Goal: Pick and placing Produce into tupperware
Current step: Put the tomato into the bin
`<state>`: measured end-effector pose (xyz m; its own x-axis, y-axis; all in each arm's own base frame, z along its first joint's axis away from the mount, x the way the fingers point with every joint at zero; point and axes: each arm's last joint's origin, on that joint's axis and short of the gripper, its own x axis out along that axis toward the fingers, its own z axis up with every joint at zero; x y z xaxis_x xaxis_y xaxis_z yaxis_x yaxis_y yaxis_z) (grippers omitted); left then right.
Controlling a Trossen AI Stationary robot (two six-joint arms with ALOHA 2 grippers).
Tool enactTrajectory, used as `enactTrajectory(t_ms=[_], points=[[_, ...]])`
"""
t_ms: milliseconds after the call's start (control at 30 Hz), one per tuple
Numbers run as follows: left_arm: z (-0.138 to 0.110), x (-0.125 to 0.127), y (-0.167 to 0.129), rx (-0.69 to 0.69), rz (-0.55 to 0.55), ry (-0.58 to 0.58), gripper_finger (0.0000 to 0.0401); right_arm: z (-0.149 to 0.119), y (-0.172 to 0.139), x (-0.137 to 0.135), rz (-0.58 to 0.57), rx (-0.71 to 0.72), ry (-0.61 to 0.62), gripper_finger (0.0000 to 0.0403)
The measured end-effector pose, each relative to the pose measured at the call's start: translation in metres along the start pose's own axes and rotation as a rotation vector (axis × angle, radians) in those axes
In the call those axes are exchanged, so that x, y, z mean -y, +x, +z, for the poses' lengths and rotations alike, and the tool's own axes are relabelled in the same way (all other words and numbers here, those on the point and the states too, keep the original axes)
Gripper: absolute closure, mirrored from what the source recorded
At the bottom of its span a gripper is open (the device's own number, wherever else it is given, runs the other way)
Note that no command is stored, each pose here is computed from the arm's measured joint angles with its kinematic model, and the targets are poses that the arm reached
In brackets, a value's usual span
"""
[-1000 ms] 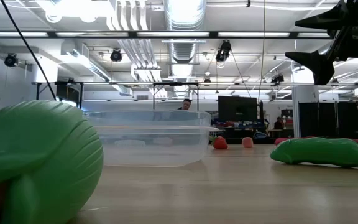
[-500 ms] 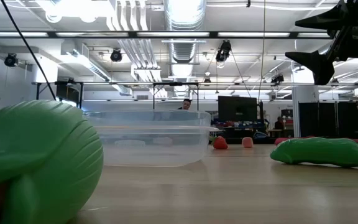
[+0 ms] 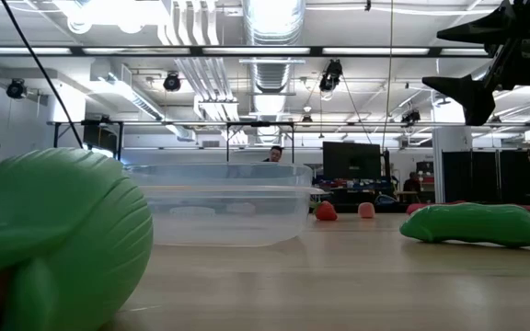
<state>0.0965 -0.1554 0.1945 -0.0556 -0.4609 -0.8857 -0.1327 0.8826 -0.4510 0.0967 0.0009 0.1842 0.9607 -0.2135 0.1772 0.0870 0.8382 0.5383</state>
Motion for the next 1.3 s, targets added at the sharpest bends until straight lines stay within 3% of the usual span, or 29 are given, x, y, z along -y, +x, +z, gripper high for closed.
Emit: enactTrajectory(t_ms=[567,1300], points=[[0.005,0.001,0.015,-0.031,0.037,0.017,0.0102,0.000,0.000,0.000,0.000,0.000,0.000,0.0076],[0.004,0.006,0.047,-0.201,0.099,0.004,0.0102,0.000,0.000,0.000,0.000,0.000,0.000,0.0076]])
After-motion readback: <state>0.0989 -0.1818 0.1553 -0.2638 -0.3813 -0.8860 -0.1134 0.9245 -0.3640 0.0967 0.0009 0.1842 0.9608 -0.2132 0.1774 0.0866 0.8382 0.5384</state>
